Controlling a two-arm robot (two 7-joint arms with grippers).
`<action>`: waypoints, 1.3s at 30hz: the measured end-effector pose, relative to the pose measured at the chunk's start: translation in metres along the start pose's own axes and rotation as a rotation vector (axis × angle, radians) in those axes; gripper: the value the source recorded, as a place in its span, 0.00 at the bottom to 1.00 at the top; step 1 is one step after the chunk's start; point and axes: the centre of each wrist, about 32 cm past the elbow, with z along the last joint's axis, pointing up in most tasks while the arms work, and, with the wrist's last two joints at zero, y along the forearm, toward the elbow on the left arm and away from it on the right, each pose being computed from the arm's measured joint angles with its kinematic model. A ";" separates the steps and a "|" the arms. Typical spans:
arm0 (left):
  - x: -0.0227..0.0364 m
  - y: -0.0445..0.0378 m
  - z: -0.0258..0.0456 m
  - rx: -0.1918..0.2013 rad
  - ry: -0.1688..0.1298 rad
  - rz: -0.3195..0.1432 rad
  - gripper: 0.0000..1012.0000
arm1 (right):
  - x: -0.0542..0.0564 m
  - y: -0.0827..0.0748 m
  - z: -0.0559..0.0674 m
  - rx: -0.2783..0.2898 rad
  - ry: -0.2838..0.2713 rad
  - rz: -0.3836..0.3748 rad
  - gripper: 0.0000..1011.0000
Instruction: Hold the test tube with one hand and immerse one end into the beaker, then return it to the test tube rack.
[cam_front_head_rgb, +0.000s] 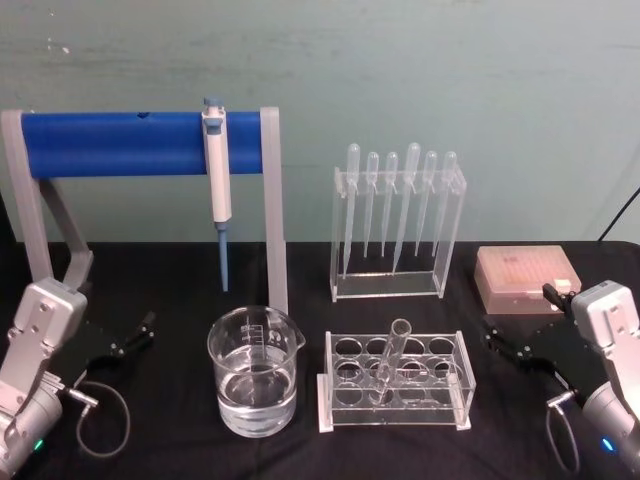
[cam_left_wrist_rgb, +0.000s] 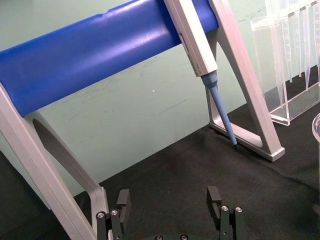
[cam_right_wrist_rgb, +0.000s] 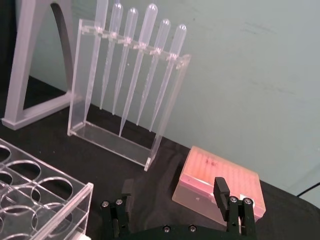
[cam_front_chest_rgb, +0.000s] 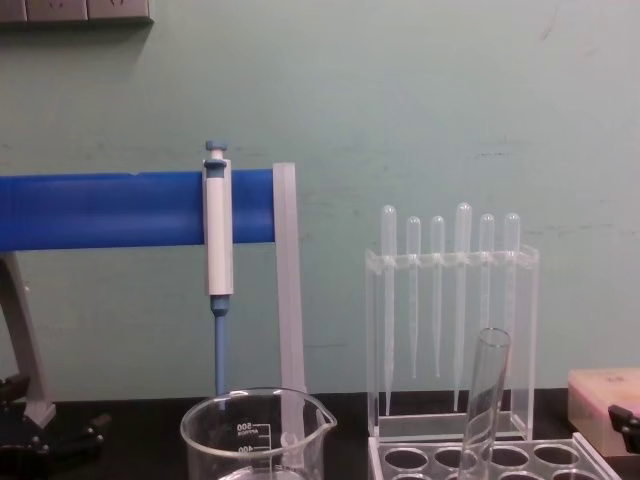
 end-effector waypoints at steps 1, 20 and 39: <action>-0.0001 0.0000 0.0000 0.000 0.000 0.000 0.99 | 0.000 0.000 0.000 0.009 0.002 0.000 0.99; 0.0000 0.0000 0.0000 0.000 0.000 0.000 0.99 | 0.026 -0.052 0.022 0.067 0.074 0.264 0.99; 0.0000 0.0000 0.0000 0.000 0.000 0.000 0.99 | 0.025 -0.044 0.032 0.146 0.063 0.473 0.99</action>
